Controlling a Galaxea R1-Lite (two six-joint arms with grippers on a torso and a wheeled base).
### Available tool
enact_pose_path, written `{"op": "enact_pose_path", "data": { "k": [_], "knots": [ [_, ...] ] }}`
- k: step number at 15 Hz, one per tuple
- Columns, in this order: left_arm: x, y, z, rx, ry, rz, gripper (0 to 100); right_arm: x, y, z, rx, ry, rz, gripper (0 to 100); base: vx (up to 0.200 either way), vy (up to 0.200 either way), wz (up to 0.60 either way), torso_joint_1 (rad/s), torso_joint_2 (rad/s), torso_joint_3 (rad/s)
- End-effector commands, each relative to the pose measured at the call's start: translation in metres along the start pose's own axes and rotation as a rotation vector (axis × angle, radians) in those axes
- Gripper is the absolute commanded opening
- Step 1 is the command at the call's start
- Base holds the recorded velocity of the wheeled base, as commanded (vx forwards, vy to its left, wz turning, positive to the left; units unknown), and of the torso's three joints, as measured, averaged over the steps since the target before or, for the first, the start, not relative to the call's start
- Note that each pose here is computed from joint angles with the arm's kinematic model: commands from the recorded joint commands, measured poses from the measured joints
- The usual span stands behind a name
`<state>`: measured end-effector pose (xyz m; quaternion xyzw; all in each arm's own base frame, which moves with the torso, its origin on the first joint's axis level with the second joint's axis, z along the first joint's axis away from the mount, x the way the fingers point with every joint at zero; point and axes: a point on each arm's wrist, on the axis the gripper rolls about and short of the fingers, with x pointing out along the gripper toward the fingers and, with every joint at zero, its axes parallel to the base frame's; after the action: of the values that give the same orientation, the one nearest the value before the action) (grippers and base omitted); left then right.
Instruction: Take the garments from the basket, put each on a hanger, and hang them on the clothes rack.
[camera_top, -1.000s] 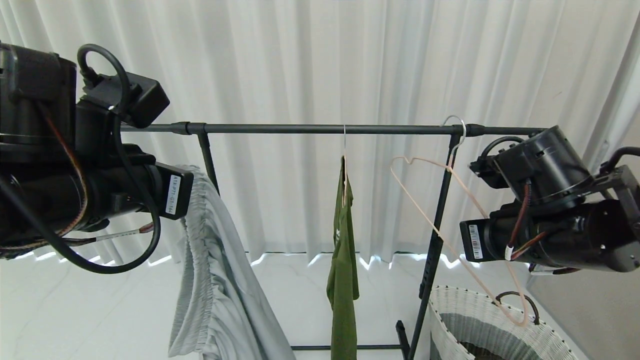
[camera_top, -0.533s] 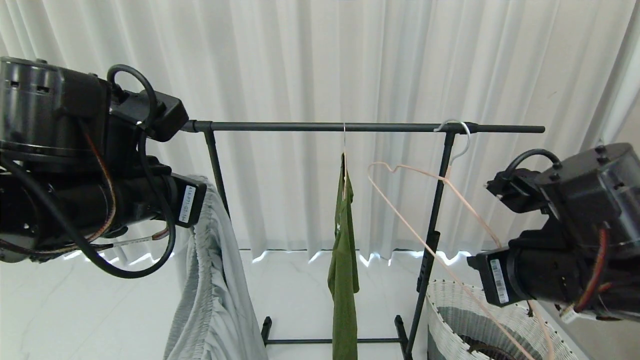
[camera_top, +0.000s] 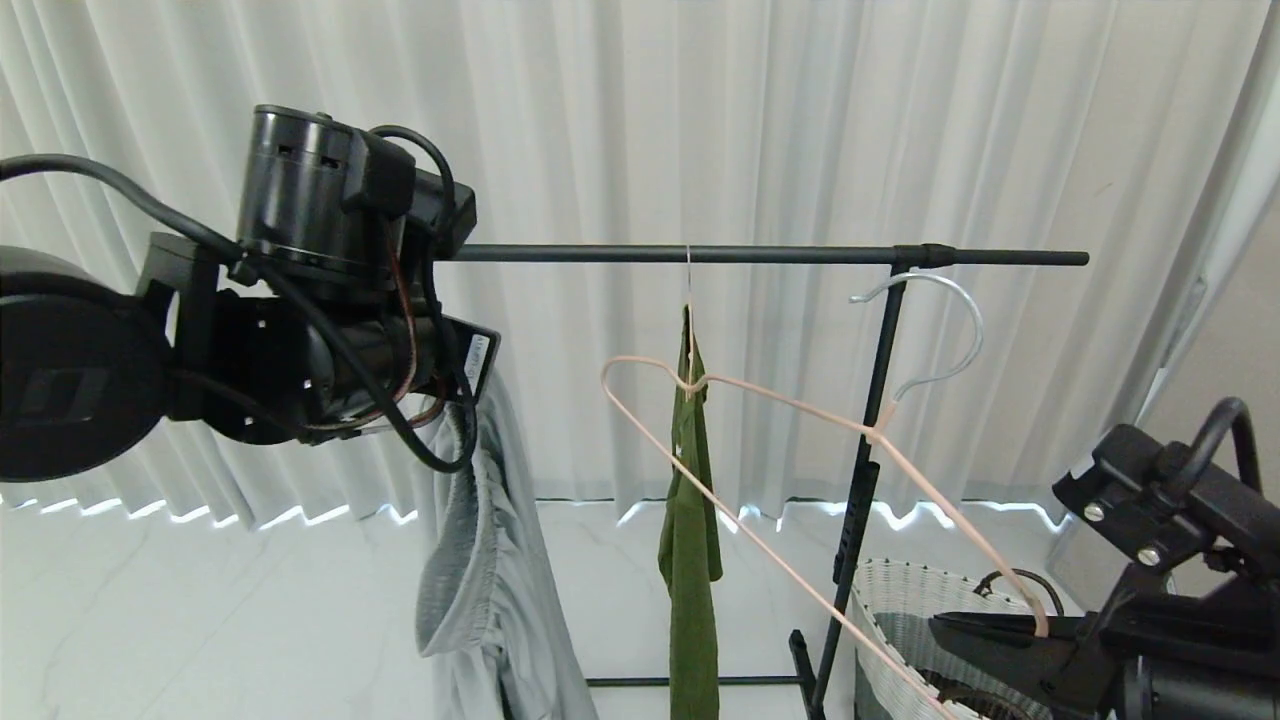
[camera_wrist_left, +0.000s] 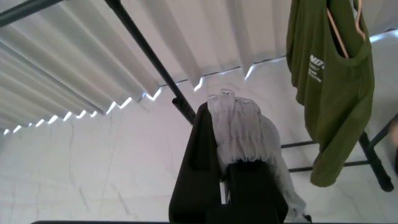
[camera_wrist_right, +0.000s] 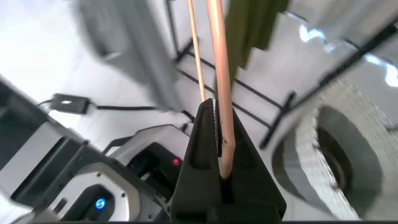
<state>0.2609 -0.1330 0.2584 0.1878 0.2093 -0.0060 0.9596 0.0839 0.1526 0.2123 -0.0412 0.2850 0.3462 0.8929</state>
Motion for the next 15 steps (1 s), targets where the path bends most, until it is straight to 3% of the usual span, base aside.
{"op": "enact_pose_path", "data": {
  "k": [1, 5, 12, 15],
  "knots": [
    [0.014, -0.010, 0.004, 0.009, 0.012, -0.005, 0, -0.005, 0.002, -0.004, -0.015, -0.003, 0.045, 0, 0.000, 0.000, 0.00, 0.000, 0.00, 0.000],
    [0.020, -0.012, 0.014, -0.053, -0.006, -0.001, 0, -0.010, 0.014, -0.007, -0.051, 0.008, 0.142, 0, 0.000, 0.000, 0.00, 0.000, 0.00, 0.000],
    [0.023, -0.019, 0.017, -0.058, -0.011, -0.004, 0, 0.020, 0.027, -0.007, -0.049, 0.043, 0.159, 0, 0.000, 0.000, 0.00, 0.000, 0.00, 0.000],
    [0.026, -0.020, 0.021, -0.070, -0.017, 0.004, 0, 0.037, 0.018, -0.003, -0.014, 0.044, 0.092, 0, 0.000, 0.000, 0.00, 0.000, 0.00, 0.000]
  ]
}}
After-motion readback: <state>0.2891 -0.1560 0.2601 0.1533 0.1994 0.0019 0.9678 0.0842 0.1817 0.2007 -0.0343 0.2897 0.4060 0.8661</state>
